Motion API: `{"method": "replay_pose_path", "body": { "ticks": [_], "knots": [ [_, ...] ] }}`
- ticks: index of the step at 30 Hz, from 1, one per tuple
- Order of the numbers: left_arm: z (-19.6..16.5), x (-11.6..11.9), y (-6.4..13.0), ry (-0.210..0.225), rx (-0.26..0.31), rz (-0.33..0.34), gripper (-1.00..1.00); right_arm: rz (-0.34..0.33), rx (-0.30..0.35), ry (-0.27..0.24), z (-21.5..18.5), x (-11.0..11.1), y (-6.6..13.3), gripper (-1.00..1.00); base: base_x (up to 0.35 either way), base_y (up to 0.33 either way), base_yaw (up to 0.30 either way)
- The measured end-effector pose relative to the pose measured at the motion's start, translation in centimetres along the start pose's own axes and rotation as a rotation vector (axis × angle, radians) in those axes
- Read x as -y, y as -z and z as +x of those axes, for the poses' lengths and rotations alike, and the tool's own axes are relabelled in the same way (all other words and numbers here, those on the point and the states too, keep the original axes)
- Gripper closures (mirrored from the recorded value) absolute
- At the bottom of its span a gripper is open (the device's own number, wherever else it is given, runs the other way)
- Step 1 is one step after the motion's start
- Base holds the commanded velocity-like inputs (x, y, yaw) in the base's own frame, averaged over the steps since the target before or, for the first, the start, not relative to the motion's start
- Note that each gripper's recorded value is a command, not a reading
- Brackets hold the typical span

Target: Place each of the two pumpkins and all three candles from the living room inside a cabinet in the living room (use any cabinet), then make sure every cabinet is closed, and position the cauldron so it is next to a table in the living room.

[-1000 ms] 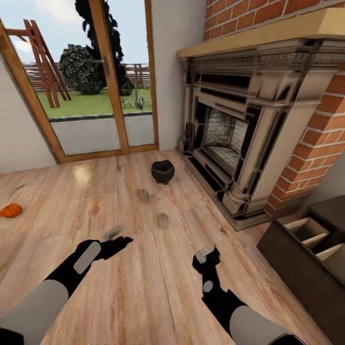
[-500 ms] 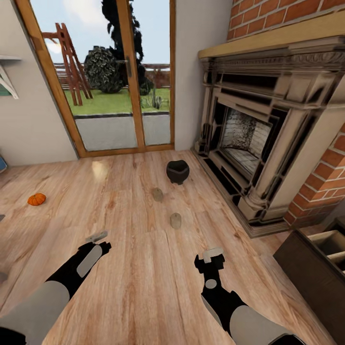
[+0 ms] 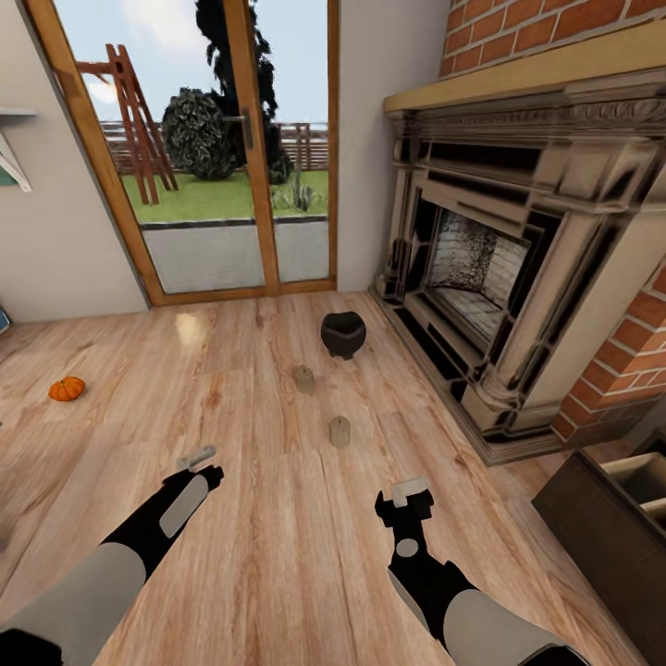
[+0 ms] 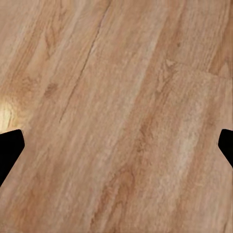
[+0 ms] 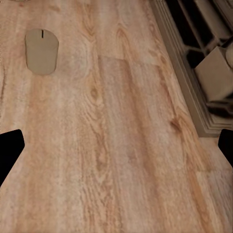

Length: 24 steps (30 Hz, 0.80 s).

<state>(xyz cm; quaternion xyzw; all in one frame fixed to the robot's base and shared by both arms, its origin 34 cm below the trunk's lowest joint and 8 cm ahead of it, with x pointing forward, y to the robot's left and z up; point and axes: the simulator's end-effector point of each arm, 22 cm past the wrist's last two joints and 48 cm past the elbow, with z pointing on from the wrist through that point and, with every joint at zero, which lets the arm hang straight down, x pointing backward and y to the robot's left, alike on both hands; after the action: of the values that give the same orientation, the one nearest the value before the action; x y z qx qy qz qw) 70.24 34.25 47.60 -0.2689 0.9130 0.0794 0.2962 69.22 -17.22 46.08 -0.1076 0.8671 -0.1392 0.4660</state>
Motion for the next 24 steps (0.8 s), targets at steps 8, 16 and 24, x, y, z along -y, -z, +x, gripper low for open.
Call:
{"method": "replay_pose_path", "body": {
  "ticks": [8, 16, 24],
  "knots": [
    [1.6, -1.4, -0.7, 0.002, -0.031, -0.039, -1.0, 0.001, 0.03, -0.013, -1.5, 0.0, -0.1, -1.0, 0.13, 0.0, 0.0],
    [3.1, -2.0, -1.0, -0.01, -0.064, -0.054, -1.0, 0.01, 0.032, -0.015, -1.8, 0.3, -0.2, -1.0, 0.334, 0.0, 0.0],
    [3.9, -2.5, -1.2, -0.015, -0.08, -0.065, -1.0, 0.0, -0.025, 0.01, -0.6, -0.1, -0.2, -1.0, 0.34, 0.0, 0.0]
  ]
}}
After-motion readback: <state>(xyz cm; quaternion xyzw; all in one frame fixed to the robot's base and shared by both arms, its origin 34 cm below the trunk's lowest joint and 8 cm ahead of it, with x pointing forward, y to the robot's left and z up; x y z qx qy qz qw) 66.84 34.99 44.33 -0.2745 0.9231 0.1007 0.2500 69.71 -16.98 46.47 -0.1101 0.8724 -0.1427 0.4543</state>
